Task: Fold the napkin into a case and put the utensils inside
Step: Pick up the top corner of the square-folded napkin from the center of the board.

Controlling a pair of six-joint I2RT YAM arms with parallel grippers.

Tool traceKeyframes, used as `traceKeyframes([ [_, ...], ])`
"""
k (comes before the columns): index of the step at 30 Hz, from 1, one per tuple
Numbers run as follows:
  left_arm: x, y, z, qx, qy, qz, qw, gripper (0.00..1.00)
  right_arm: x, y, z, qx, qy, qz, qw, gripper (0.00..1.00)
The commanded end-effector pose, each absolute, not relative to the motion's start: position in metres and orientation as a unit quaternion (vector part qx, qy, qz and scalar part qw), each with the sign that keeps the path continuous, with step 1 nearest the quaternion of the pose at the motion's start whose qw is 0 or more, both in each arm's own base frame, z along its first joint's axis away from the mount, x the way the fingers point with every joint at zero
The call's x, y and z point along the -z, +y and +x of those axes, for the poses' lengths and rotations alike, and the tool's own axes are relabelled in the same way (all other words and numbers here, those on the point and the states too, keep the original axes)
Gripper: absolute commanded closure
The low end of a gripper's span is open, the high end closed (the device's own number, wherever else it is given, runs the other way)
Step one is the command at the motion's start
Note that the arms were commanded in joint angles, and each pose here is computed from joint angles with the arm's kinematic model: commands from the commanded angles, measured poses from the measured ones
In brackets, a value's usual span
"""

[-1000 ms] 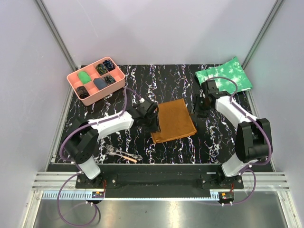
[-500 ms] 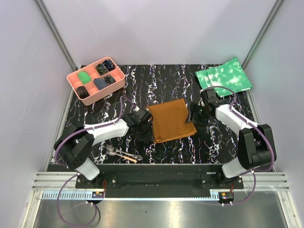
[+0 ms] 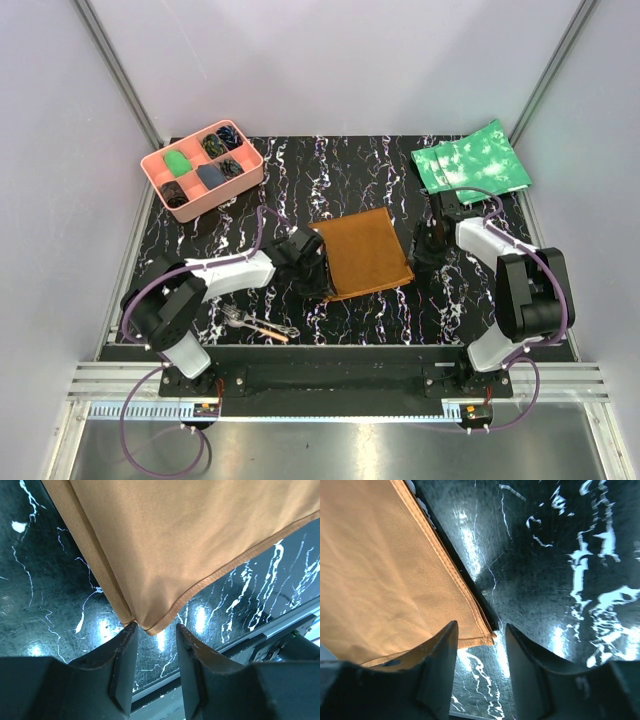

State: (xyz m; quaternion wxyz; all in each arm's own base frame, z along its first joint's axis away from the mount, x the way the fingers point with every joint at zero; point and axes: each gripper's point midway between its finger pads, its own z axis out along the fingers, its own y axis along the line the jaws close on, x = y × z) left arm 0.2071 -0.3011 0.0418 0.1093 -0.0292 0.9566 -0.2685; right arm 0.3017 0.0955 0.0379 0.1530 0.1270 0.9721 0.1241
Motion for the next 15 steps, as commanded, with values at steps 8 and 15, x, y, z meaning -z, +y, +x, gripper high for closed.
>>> traceKeyframes([
  [8,-0.041,-0.313,0.211,0.28,0.954,-0.027,0.1,0.63,-0.015,0.099,0.296,-0.133,0.975,0.118,0.131,0.55],
  [15,-0.041,-0.312,0.212,0.276,0.955,-0.027,0.104,0.71,-0.017,0.099,0.293,-0.138,0.975,0.116,0.132,0.64],
])
